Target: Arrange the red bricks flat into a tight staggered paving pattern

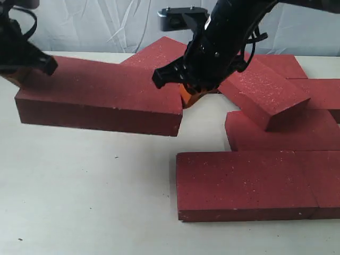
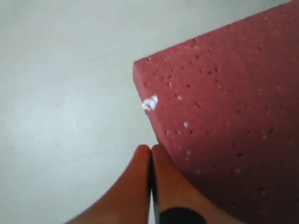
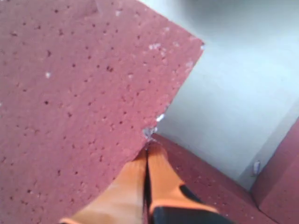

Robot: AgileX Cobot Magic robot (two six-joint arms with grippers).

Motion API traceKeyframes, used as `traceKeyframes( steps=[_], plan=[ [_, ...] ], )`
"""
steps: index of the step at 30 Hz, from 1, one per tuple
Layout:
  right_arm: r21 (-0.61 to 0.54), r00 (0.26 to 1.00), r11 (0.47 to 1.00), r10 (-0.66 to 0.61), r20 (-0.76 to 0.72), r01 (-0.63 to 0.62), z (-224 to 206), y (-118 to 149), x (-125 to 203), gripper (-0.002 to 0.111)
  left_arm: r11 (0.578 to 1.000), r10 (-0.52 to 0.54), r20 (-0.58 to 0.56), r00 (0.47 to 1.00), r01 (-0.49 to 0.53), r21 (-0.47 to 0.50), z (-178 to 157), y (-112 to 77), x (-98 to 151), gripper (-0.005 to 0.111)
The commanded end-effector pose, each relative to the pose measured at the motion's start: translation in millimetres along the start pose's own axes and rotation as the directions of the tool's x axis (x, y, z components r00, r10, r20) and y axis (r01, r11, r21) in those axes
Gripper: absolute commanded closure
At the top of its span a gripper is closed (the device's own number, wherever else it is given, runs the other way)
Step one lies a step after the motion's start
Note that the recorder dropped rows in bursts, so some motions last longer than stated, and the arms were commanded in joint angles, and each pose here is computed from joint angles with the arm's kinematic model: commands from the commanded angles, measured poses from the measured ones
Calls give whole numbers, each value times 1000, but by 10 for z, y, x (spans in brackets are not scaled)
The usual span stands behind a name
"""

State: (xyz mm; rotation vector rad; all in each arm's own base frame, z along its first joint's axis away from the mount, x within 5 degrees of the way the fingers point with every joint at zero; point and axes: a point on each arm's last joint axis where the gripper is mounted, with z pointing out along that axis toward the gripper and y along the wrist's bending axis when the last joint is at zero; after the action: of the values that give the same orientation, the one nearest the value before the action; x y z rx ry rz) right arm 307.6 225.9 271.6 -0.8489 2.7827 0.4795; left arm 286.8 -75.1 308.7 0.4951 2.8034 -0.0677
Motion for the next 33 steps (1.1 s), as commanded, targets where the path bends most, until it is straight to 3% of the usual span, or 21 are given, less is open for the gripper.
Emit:
traceKeyframes(
  steps=[1, 5, 9, 23, 28, 33],
  plan=[
    [-112, 997, 994, 17, 81, -8, 167, 391, 45, 109, 992, -57, 39, 998, 52, 117, 236, -186, 306, 107],
    [-102, 995, 995, 9, 101, 1, 480, 516, 203, 109, 998, -33, -9, 999, 33, 58, 653, -148, 622, 107],
    [-83, 994, 996, 24, 105, -15, 798, 513, 284, 109, 1000, -8, 22, 1000, 7, 14, 934, -121, 844, 107],
    [-48, 995, 999, 24, 98, -20, 1062, 431, 265, 109, 992, 107, 9, 994, -106, -65, 1236, -55, 982, 107],
    [4, 996, 999, 43, 82, -43, 1064, 383, 280, 109, 992, 5, -22, 1000, -8, -127, 1228, 119, 1028, 107],
    [58, 997, 997, 51, 58, -54, 1062, 327, 304, 109, 990, -52, -28, 998, 48, -130, 1224, 198, 1052, 107]
  ],
)
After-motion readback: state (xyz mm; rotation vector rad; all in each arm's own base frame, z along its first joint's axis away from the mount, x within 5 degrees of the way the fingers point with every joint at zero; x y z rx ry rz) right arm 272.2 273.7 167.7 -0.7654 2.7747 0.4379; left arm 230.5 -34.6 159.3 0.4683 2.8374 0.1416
